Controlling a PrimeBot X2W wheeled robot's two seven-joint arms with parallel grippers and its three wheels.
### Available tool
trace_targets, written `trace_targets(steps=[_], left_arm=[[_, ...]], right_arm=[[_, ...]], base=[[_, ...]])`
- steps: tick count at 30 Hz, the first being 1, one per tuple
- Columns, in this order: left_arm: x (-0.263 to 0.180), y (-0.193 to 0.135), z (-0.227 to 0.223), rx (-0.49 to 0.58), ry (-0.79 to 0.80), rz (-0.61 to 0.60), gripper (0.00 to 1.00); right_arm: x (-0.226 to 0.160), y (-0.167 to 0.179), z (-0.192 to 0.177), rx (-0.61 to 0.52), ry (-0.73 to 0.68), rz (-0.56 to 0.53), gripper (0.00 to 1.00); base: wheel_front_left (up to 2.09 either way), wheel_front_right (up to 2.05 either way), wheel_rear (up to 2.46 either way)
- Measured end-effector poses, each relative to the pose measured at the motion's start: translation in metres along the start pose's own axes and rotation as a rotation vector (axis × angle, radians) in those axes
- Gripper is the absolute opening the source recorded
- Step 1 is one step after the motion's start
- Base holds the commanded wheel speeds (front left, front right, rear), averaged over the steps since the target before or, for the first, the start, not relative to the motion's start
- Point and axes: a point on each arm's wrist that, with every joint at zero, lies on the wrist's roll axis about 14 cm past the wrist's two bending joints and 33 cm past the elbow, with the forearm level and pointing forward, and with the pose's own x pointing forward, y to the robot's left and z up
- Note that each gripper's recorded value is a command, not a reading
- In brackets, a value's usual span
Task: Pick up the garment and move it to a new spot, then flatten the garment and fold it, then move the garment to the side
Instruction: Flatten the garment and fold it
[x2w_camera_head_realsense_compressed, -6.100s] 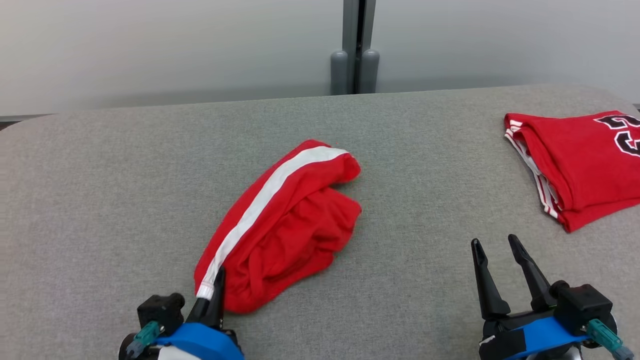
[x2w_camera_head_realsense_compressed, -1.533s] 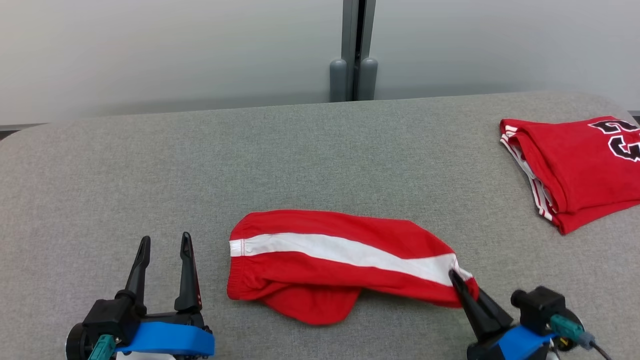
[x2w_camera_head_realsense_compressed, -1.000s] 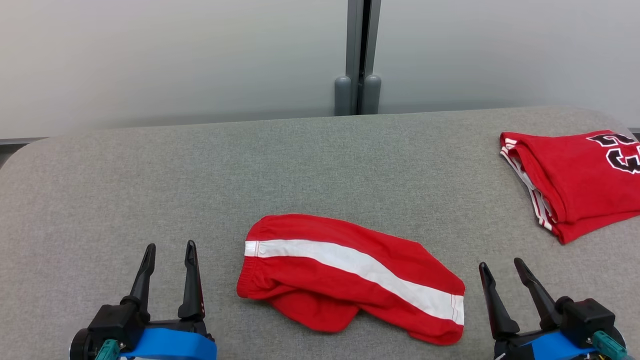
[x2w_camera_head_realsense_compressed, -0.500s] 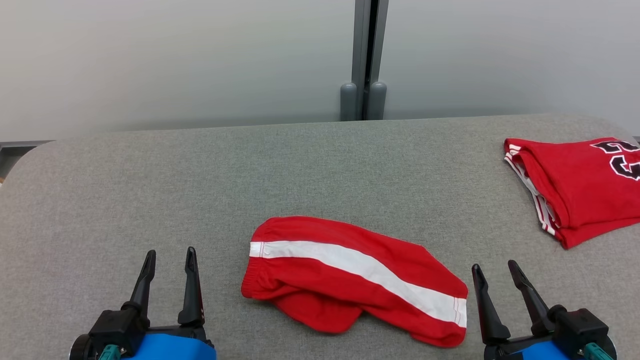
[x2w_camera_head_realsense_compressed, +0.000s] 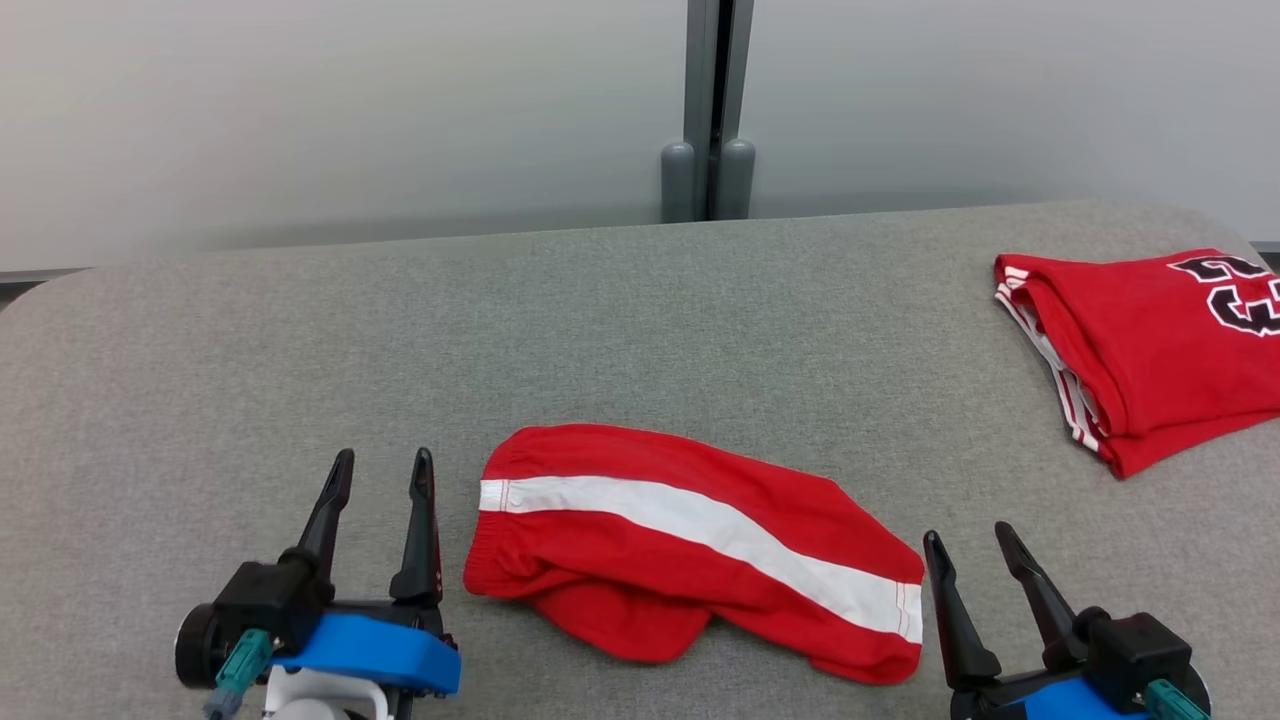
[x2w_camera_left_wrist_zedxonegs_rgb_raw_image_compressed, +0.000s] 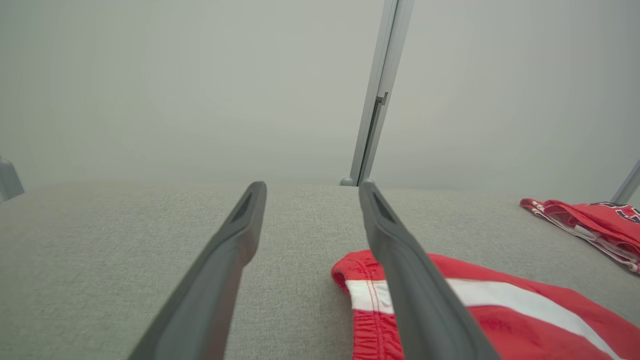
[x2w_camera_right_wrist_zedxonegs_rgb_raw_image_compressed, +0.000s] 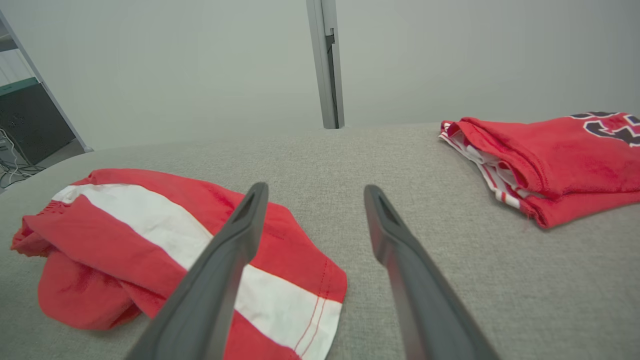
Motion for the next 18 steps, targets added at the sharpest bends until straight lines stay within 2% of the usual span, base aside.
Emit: trace_targets(steps=[4, 9, 18], left_arm=[[0.015, -0.01, -0.003, -0.025, 0.016, -0.043, 1.0], [0.025, -0.022, -0.026, -0.049, 0.127, -0.095, 1.0], [0.018, -0.027, -0.071, -0.155, 0.309, -0.114, 1.0]], right_arm=[[0.002, 0.0, -0.002, 0.003, 0.005, -0.002, 1.0], [0.001, -0.006, -0.006, 0.008, 0.019, -0.02, 1.0], [0.001, -0.014, -0.011, 0.015, 0.033, -0.048, 1.0]], base=[[0.0, 0.0, 0.0], [0.0, 0.0, 0.0], [0.0, 0.0, 0.0]])
